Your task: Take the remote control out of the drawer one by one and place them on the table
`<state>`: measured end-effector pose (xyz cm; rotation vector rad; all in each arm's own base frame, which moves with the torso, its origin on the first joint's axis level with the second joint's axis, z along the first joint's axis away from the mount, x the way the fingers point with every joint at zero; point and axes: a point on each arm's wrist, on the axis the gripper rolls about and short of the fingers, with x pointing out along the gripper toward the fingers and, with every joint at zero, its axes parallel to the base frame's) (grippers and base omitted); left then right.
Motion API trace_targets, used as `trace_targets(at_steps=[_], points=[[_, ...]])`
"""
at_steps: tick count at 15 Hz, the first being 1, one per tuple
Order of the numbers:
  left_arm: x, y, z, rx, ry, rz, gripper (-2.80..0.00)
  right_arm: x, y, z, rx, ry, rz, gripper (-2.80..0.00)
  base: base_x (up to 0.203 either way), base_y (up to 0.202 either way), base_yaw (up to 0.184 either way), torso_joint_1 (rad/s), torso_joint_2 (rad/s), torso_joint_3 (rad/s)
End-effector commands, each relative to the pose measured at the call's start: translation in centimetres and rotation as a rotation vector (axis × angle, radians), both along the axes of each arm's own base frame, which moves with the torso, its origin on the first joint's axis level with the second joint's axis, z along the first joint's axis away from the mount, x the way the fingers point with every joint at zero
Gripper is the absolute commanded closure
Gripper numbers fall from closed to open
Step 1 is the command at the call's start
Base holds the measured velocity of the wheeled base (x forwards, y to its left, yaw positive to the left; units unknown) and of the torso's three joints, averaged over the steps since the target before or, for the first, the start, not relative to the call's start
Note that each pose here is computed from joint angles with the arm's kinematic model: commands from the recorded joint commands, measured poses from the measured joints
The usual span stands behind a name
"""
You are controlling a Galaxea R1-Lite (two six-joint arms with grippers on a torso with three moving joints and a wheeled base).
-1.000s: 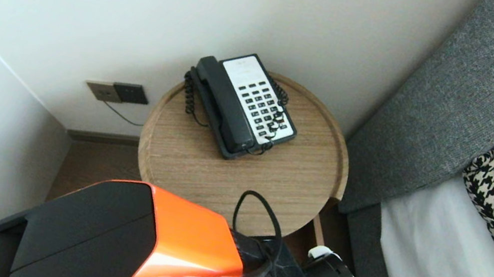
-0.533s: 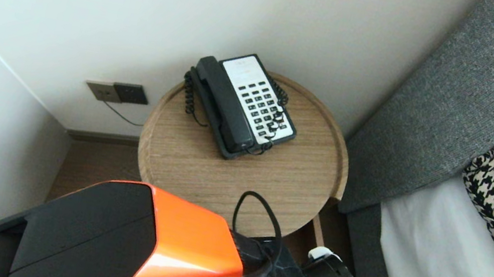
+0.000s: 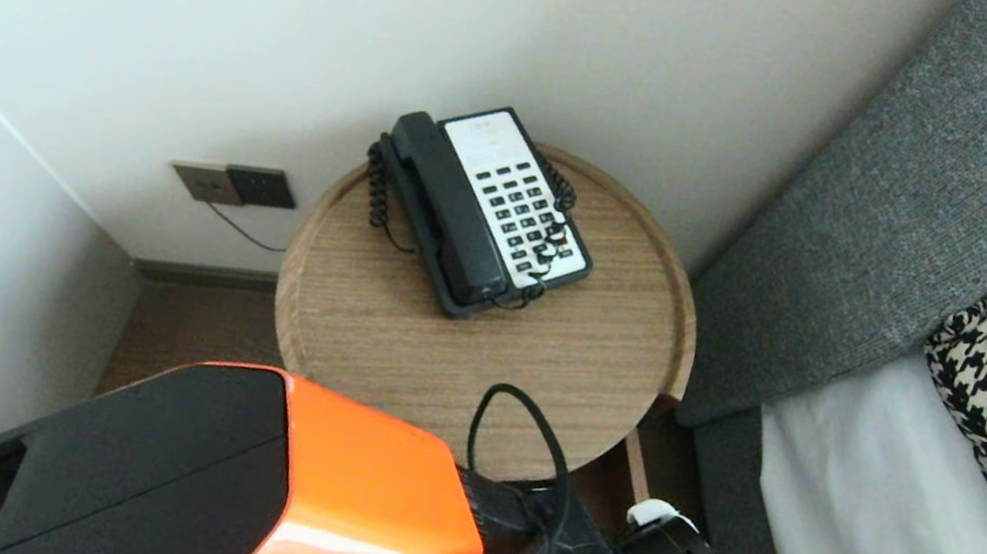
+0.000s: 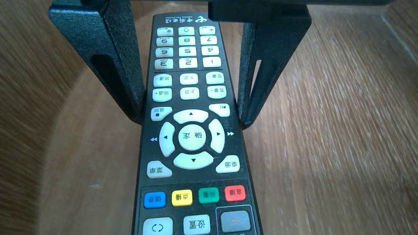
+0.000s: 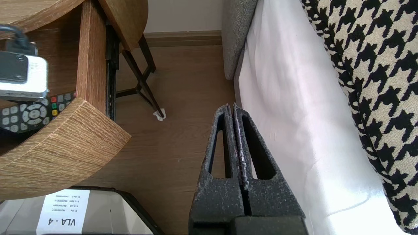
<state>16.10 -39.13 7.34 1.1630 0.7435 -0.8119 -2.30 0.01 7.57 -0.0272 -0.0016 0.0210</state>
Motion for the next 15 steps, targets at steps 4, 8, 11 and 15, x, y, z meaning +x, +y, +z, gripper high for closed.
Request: trace_targets(at_steps=[4,8,11,15], points=[[-0.8,0.3,1.5,-0.027,-0.013,-0.001,0.0,0.0,0.0,0.0,0.0,-0.005,0.001,0.0,0.0,0.0,0.0,0.0,0.0,0.0],[-1.4,0.4,2.6,-0.04,-0.042,-0.005,0.0,0.0,0.0,0.0,0.0,-0.005,0.0,0.0,0.0,0.0,0.0,0.0,0.0,0.0],[-1.5,0.7,3.4,-0.051,-0.046,-0.007,0.0,0.0,0.0,0.0,0.0,-0.005,0.002,0.0,0.0,0.0,0.0,0.0,0.0,0.0],[-2.0,1.2,5.1,-0.085,-0.06,-0.017,0.0,0.0,0.0,0.0,0.0,-0.005,0.0,0.0,0.0,0.0,0.0,0.0,0.0,0.0]])
